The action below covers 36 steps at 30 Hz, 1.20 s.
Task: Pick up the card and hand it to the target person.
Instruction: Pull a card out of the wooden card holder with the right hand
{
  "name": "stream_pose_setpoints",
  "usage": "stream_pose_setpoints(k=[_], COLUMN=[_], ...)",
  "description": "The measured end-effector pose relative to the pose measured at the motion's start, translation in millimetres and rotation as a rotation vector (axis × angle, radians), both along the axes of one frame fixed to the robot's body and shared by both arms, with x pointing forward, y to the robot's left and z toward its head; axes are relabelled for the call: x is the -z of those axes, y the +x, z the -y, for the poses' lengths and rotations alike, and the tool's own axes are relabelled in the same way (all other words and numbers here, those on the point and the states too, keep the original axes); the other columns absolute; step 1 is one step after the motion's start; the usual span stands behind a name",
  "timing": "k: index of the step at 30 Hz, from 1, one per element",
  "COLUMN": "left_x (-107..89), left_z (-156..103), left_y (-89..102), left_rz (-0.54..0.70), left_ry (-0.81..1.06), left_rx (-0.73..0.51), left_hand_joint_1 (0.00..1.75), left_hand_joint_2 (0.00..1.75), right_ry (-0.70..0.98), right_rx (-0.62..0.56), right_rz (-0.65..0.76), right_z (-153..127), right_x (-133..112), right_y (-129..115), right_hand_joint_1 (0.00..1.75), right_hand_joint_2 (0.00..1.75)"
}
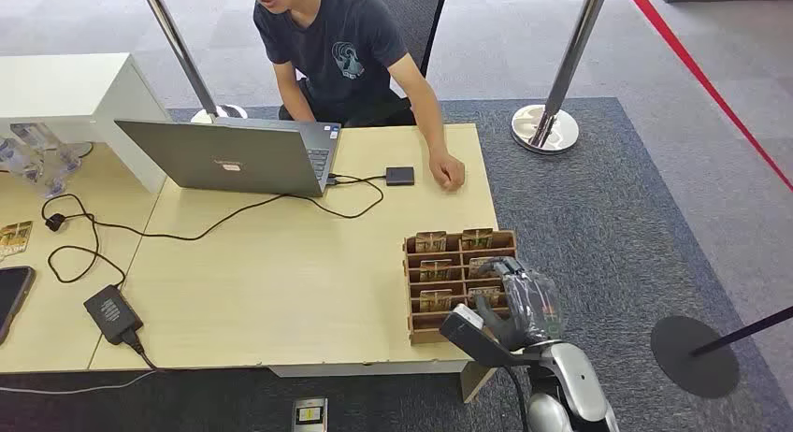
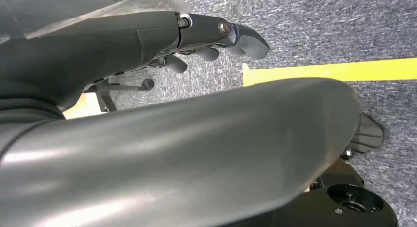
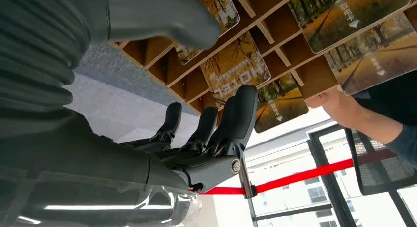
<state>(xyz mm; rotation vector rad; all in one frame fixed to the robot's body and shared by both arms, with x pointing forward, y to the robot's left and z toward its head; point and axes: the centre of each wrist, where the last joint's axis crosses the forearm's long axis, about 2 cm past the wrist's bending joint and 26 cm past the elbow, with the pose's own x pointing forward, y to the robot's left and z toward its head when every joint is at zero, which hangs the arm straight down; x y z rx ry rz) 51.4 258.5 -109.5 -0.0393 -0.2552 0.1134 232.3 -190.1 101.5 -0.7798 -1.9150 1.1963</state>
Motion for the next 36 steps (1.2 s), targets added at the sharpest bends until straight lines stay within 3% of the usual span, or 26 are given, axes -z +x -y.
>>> stream_pose_setpoints(k=[24, 36], left_x=[0.0, -0.1], left_z=[0, 0], left_y=[0.2, 0.5], left_rz=[-0.002, -0.006], left_ry=[0.004, 0.004], left_rx=[0.029, 0.036], left_hand_joint_1=[0.00, 0.00], left_hand_joint_2=[0.00, 0.00], right_ry=[-0.027, -0.031], right_rx=[0.077, 0.056], right_rz=[-0.059, -0.065], right_z=[10, 4], right_x=[15, 14], right_y=[-8, -3], right_hand_joint_1=[0.83, 0.88], right_hand_joint_2=[1.75, 1.75])
